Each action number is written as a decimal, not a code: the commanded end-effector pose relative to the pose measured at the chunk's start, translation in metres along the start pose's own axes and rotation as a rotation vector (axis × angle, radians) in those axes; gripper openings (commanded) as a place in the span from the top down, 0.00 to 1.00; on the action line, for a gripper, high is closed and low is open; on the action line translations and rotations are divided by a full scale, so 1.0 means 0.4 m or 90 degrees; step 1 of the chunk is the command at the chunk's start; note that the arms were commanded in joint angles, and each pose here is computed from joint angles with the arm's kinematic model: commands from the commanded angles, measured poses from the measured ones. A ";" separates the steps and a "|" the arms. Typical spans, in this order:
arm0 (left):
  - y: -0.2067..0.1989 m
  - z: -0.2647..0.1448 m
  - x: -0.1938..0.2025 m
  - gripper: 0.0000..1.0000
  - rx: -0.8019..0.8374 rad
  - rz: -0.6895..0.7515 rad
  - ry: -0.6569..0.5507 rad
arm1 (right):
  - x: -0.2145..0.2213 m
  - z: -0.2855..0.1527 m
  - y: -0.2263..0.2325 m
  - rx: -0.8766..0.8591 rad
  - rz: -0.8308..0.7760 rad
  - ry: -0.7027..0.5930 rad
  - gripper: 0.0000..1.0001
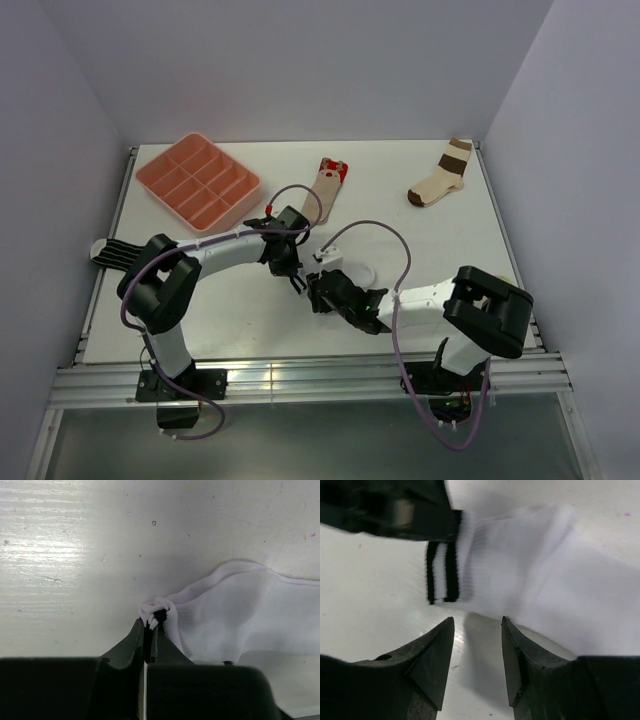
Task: Roll the socks
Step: Roll the sock at the center of the board.
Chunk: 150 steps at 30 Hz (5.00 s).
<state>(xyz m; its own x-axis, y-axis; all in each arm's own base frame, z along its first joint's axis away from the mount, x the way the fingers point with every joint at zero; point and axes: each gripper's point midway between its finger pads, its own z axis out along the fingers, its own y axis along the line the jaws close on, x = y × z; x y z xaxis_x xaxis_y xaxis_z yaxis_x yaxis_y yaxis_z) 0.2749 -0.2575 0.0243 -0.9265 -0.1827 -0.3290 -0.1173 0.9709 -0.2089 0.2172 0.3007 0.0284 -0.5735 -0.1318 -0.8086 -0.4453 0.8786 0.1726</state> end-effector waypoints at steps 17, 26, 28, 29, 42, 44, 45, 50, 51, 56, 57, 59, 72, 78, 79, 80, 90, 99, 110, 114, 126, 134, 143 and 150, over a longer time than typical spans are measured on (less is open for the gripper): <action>0.127 0.005 0.116 1.00 -0.078 0.068 0.063 | -0.012 0.122 -0.244 0.148 0.144 0.094 0.52; 0.162 -0.002 0.123 1.00 -0.100 0.055 0.050 | -0.032 0.148 -0.268 0.137 0.123 0.116 0.53; 0.166 0.007 0.132 1.00 -0.100 0.050 0.053 | -0.021 0.150 -0.264 0.128 0.120 0.125 0.53; 0.172 0.016 0.139 1.00 -0.107 0.047 0.060 | -0.020 0.149 -0.258 0.118 0.119 0.125 0.54; 0.154 0.032 0.136 1.00 -0.116 0.030 0.074 | -0.117 0.009 -0.044 -0.094 0.120 -0.014 0.51; 0.152 0.032 0.134 1.00 -0.115 0.029 0.072 | -0.114 0.007 -0.016 -0.110 0.128 -0.013 0.52; 0.149 0.031 0.131 1.00 -0.112 0.028 0.069 | -0.111 0.004 0.013 -0.129 0.126 -0.012 0.52; 0.151 0.029 0.132 1.00 -0.114 0.029 0.069 | -0.072 0.030 0.052 -0.141 0.156 0.016 0.52; 0.153 0.029 0.132 1.00 -0.115 0.027 0.069 | -0.070 0.034 0.057 -0.145 0.158 0.018 0.52; 0.150 0.028 0.134 1.00 -0.108 0.022 0.066 | -0.062 0.045 0.070 -0.160 0.165 0.024 0.53; 0.149 0.029 0.134 1.00 -0.107 0.020 0.066 | -0.065 0.046 0.071 -0.161 0.164 0.022 0.53; 0.150 0.029 0.136 1.00 -0.106 0.019 0.067 | -0.072 0.047 0.080 -0.170 0.163 0.019 0.53; 0.147 0.030 0.136 0.99 -0.102 0.020 0.065 | -0.107 0.047 0.095 -0.179 0.167 0.004 0.55; 0.146 0.027 0.138 1.00 -0.093 0.014 0.063 | -0.071 0.060 0.091 -0.175 0.175 0.032 0.67; 0.141 0.027 0.136 1.00 -0.087 0.009 0.060 | -0.056 0.066 0.082 -0.169 0.179 0.040 0.72; 0.138 0.027 0.137 1.00 -0.083 0.009 0.060 | -0.041 0.067 0.072 -0.162 0.181 0.046 0.76; 0.099 -0.013 0.103 0.67 0.003 -0.047 -0.010 | 0.047 0.039 -0.005 -0.166 0.287 0.088 1.00; 0.062 -0.098 0.054 0.32 0.142 -0.141 -0.116 | 0.099 0.045 -0.019 -0.198 0.377 0.164 1.00; 0.036 -0.127 0.065 0.35 0.312 -0.195 -0.165 | 0.135 0.043 -0.023 -0.217 0.431 0.231 1.00; 0.028 -0.114 0.066 0.39 0.334 -0.210 -0.166 | 0.147 0.041 -0.023 -0.215 0.444 0.250 1.00; 0.049 -0.046 0.058 0.50 0.354 -0.259 -0.147 | 0.178 0.036 -0.034 -0.214 0.471 0.282 1.00; 0.052 -0.021 0.063 0.54 0.352 -0.246 -0.134 | 0.190 0.034 -0.038 -0.214 0.478 0.294 1.00; 0.064 0.028 0.090 0.65 0.319 -0.233 -0.099 | 0.187 0.040 -0.034 -0.219 0.474 0.298 1.00; 0.081 0.052 0.094 0.91 0.257 -0.214 -0.080 | 0.170 0.045 -0.038 -0.218 0.438 0.286 0.97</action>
<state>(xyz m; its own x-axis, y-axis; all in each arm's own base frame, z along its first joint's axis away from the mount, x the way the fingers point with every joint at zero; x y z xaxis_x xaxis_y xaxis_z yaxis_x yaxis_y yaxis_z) 0.2596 -0.2552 0.0229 -0.7704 -0.5704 -0.2850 -0.1624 0.6077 -0.7774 0.2239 0.3155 0.0143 -0.9429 0.2066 -0.2611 -0.1330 0.4851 0.8643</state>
